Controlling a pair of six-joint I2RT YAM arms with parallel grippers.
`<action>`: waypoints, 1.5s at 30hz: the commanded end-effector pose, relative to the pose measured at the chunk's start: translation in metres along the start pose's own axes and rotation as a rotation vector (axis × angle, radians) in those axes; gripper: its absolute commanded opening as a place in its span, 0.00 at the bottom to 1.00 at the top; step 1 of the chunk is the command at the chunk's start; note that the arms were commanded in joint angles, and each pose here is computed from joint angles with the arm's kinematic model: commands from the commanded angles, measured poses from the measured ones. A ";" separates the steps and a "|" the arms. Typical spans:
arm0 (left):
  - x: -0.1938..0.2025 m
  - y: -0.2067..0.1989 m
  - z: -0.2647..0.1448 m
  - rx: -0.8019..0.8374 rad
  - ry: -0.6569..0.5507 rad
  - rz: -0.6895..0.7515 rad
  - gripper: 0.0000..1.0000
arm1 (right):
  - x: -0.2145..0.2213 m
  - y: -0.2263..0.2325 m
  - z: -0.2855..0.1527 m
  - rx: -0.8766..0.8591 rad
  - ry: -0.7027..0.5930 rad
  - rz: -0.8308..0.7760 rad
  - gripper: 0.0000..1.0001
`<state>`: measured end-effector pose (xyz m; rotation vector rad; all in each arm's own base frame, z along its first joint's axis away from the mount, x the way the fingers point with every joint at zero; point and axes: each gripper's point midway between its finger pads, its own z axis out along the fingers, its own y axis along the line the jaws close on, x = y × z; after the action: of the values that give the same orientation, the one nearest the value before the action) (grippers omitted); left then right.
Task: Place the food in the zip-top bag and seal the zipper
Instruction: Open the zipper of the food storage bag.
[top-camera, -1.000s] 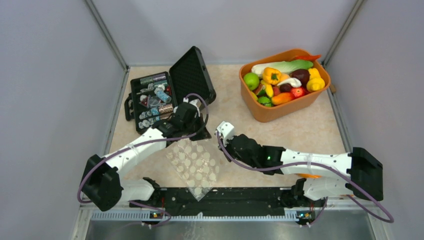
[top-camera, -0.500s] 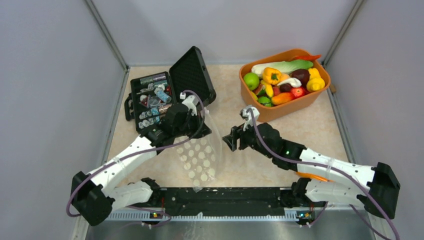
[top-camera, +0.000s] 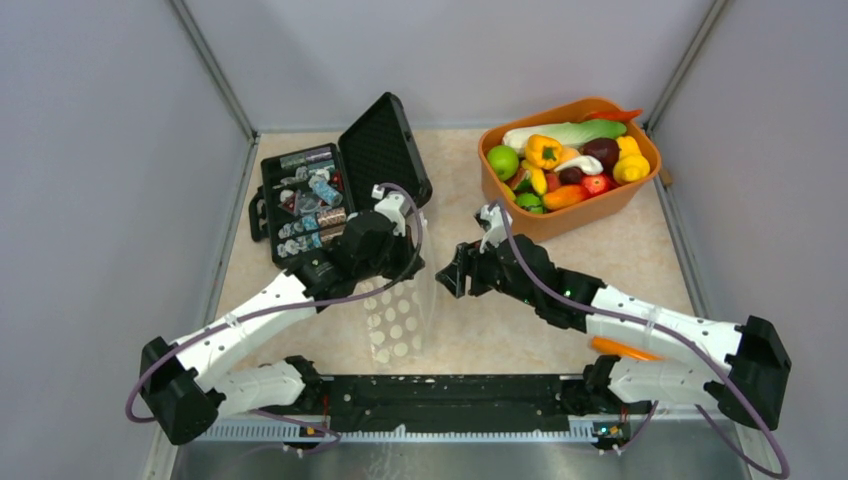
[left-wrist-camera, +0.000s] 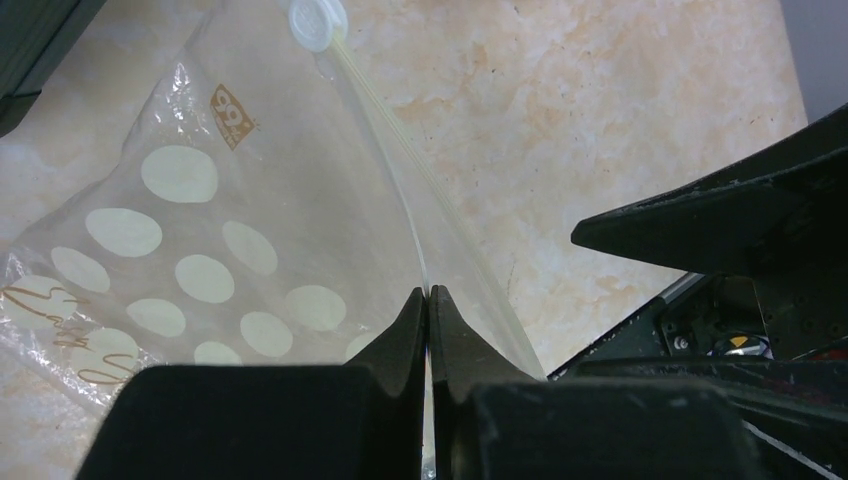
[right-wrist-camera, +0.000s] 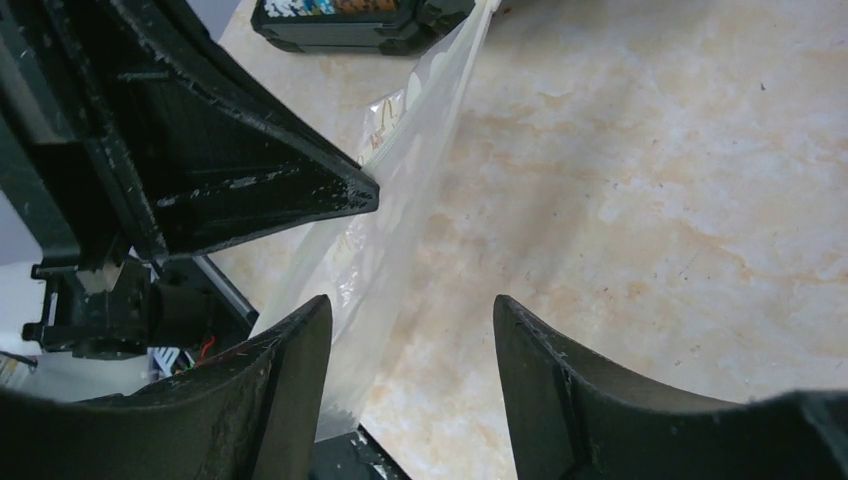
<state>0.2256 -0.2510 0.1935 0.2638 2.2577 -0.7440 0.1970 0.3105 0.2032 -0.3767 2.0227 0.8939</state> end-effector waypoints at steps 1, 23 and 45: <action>-0.017 -0.010 -0.006 -0.009 -0.053 0.041 0.00 | -0.020 0.004 0.002 0.040 -0.031 0.057 0.58; -0.004 -0.009 -0.008 -0.063 0.013 0.100 0.00 | -0.015 0.015 0.042 -0.005 -0.042 0.145 0.24; -0.001 -0.001 -0.013 -0.103 0.008 0.081 0.33 | 0.006 -0.001 0.054 0.040 -0.036 0.243 0.00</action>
<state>0.2168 -0.2439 0.1868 0.3412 2.3035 -0.5628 0.2195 0.3467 0.1702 -0.1400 2.1249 0.9694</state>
